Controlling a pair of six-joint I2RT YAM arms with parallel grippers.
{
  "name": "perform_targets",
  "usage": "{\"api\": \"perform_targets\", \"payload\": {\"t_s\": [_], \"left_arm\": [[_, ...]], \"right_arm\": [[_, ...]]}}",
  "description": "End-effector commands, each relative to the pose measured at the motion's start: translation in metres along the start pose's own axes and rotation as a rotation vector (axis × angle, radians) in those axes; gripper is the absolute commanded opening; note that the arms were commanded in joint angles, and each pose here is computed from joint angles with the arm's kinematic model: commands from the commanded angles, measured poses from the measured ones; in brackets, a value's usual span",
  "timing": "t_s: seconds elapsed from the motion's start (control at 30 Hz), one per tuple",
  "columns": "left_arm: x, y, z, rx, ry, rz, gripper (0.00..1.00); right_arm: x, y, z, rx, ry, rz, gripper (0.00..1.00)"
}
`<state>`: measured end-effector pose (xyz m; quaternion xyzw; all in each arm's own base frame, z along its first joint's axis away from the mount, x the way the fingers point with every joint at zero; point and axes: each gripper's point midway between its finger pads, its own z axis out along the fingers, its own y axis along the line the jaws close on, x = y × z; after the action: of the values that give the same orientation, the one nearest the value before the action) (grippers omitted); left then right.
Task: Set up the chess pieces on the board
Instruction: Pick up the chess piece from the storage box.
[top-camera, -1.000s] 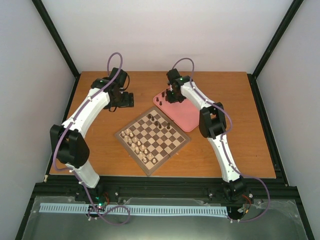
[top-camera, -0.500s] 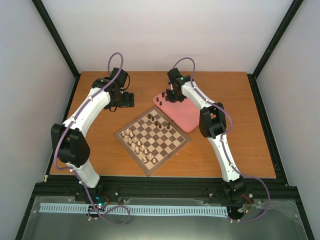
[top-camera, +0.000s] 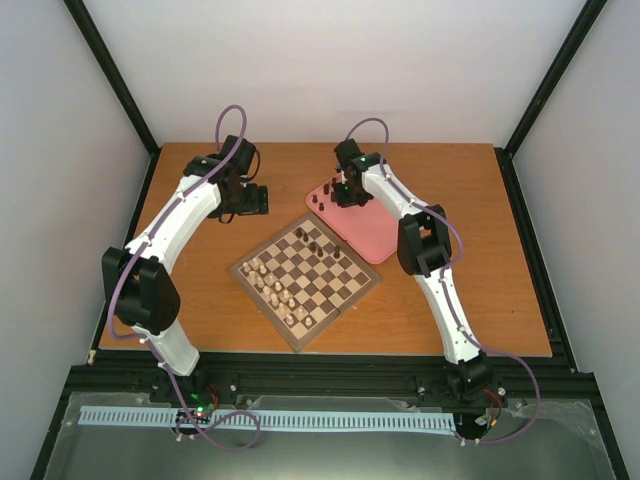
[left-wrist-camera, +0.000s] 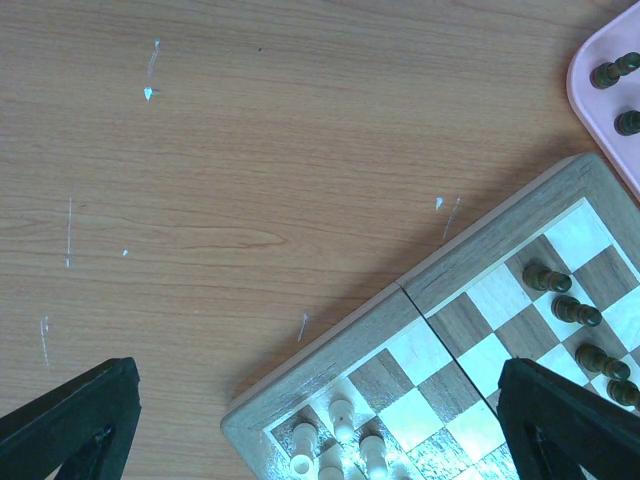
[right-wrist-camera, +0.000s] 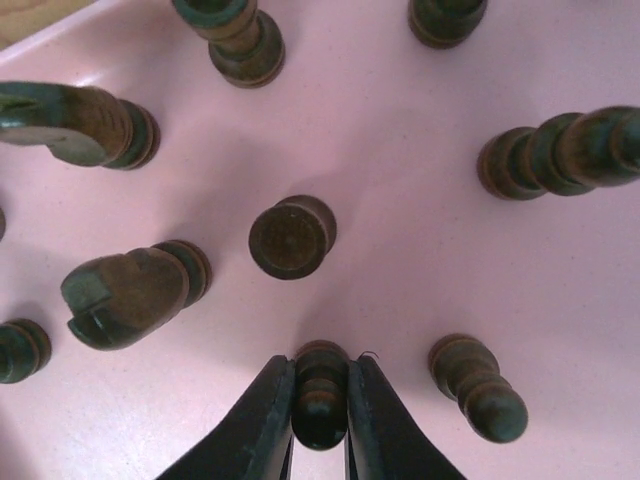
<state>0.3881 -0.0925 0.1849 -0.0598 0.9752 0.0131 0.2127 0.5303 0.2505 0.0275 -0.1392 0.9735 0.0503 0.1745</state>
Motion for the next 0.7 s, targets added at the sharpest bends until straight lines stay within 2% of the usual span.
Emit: {"api": "perform_targets", "payload": {"t_s": [0.0,0.07,0.23,0.67], "left_arm": [[-0.006,0.002,-0.007,0.005,-0.016,-0.023,1.00],[-0.006,0.002,-0.007,0.004,-0.016,-0.021,1.00],[-0.006,0.003,-0.008,0.003,-0.020,-0.018,1.00],[-0.004,0.001,-0.005,0.018,-0.021,-0.027,1.00]], "right_arm": [[-0.007,-0.005,-0.004,0.009,-0.017,0.005,0.12],[-0.008,-0.005,-0.006,0.014,-0.022,0.004,0.08],[-0.015,-0.007,-0.024,0.025,-0.053,0.009,0.05],[0.002,-0.006,-0.105,0.007,-0.079,-0.023,0.04]]}}
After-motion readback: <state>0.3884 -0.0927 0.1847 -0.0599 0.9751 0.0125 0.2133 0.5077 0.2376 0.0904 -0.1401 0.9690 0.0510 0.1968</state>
